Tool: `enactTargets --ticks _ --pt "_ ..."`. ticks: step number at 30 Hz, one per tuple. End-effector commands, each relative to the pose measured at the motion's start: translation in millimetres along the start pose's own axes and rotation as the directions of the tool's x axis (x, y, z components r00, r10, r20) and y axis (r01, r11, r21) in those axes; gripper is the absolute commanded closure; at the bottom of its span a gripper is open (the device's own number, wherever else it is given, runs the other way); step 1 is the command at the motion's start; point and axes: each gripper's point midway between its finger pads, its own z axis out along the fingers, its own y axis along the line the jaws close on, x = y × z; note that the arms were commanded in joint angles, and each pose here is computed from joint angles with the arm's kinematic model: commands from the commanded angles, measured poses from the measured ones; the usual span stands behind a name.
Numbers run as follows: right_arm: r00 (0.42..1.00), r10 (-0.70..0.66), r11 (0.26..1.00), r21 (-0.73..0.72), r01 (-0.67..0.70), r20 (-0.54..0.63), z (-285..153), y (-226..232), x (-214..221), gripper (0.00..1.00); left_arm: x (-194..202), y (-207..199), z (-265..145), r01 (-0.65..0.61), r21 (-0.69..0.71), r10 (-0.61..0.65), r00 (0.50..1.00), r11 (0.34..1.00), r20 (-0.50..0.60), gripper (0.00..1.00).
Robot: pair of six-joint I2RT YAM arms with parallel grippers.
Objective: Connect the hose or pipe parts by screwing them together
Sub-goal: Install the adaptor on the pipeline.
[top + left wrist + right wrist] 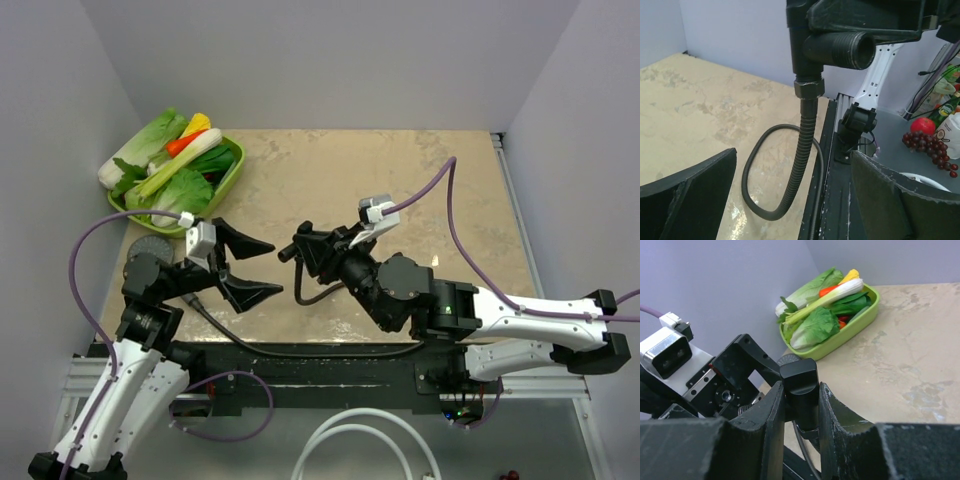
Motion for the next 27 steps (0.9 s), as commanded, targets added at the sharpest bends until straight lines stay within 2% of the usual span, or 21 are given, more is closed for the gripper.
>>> enactTargets --ticks 1,4,7,8,10,14,27 --pt "0.991 0.115 0.989 -0.099 -0.109 0.061 0.0 25.8 -26.2 1.00 -31.5 -21.5 1.5 -0.108 0.093 0.098 0.989 0.990 0.111 0.01" --pt "0.991 0.119 0.988 -0.110 -0.113 0.054 2.7 29.9 -22.0 1.00 -40.0 -22.6 4.0 -0.099 0.106 0.083 0.986 0.990 0.147 0.02" --pt "0.990 0.129 0.983 -0.136 -0.121 0.051 5.0 37.6 -19.6 1.00 -45.5 -24.7 6.0 -0.092 0.133 0.068 0.981 0.987 0.181 0.08" --pt "0.991 0.126 0.983 -0.140 -0.118 0.048 6.2 39.6 -18.3 1.00 -44.6 -24.1 7.6 -0.045 0.145 0.019 0.984 0.988 0.176 0.09" --pt "0.990 0.132 0.981 -0.147 -0.123 0.048 6.4 41.9 -19.1 1.00 -45.3 -29.2 6.9 -0.033 0.178 -0.001 0.982 0.983 0.188 0.14" --pt "0.990 0.132 0.979 -0.160 -0.122 0.054 6.1 44.5 -21.9 1.00 -33.5 -25.6 8.0 0.003 0.189 -0.034 0.986 0.982 0.161 0.18" --pt "0.993 0.111 0.982 -0.158 -0.105 0.029 11.9 48.7 -8.3 1.00 -34.0 -22.5 12.3 0.006 0.182 -0.039 0.983 0.983 0.177 0.43"
